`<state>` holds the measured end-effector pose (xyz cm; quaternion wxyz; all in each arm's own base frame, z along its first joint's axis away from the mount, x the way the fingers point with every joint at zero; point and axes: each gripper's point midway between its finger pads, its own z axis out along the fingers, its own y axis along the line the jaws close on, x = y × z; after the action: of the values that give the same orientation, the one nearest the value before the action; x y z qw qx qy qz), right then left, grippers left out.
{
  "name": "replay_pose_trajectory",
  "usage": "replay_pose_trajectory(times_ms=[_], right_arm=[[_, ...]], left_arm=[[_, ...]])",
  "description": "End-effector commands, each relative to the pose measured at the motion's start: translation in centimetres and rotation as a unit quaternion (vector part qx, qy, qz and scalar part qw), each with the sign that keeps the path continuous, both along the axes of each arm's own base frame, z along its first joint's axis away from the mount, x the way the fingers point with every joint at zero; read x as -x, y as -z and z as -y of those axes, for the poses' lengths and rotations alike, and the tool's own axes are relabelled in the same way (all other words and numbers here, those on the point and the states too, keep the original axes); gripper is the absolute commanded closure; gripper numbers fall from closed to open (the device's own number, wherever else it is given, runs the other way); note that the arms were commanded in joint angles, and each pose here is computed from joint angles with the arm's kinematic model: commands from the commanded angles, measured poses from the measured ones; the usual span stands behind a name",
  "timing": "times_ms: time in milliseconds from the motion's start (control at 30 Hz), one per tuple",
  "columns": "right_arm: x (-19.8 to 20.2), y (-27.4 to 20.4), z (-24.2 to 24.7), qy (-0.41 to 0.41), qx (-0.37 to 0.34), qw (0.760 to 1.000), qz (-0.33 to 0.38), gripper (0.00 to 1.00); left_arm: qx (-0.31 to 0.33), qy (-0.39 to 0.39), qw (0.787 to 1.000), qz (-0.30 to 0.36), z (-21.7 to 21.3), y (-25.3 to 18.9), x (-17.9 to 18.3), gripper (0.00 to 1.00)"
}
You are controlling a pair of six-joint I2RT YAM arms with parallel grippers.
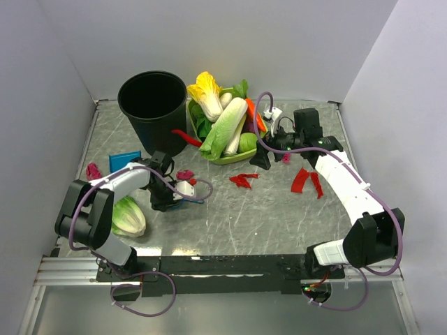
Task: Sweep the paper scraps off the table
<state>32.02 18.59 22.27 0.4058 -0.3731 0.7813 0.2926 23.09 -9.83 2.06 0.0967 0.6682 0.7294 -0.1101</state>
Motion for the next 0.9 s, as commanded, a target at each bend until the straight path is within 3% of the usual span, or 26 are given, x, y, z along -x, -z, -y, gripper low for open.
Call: replay_pose_trajectory(times_ms=[0,233,300,333,467,767,867], right_arm=[[-0.1,-1.1,-0.2,-0.007,0.000,1.000,0.022,0.00],[-0.3,-1.2,-0.1,-0.005,0.000,1.000,0.021,0.00],[-0.4,-1.3,-0.2,-0.005,-0.001,1.000,0.021,0.00],[-0.3,-1.3,-0.2,-0.007,-0.001,1.000,0.019,0.00],[-0.3,-1.6,-0.3,-0.011,0.000,1.000,0.020,0.00],[-0.3,-3.1,-1.1,-0.043,-0.014,0.999,0.030,0.01],[0.2,-3.7,-1.7,-0.072,-0.023,0.997,0.034,0.02]], left_arm=[[-0.003,0.045,0.998,0.044,0.4,0.7,-0.8,0.61],[-0.022,0.051,0.998,0.035,-0.1,2.2,0.5,0.81],[-0.017,0.048,0.998,0.029,0.1,2.1,0.7,0.97],[-0.014,0.038,0.999,0.024,0.3,2.0,0.9,0.99],[0.030,0.016,0.999,-0.032,1.8,-0.6,1.8,0.99],[0.152,-0.009,0.981,-0.123,6.3,-11.7,1.1,0.99],[0.173,-0.022,0.977,-0.121,7.0,-13.7,0.2,0.99]])
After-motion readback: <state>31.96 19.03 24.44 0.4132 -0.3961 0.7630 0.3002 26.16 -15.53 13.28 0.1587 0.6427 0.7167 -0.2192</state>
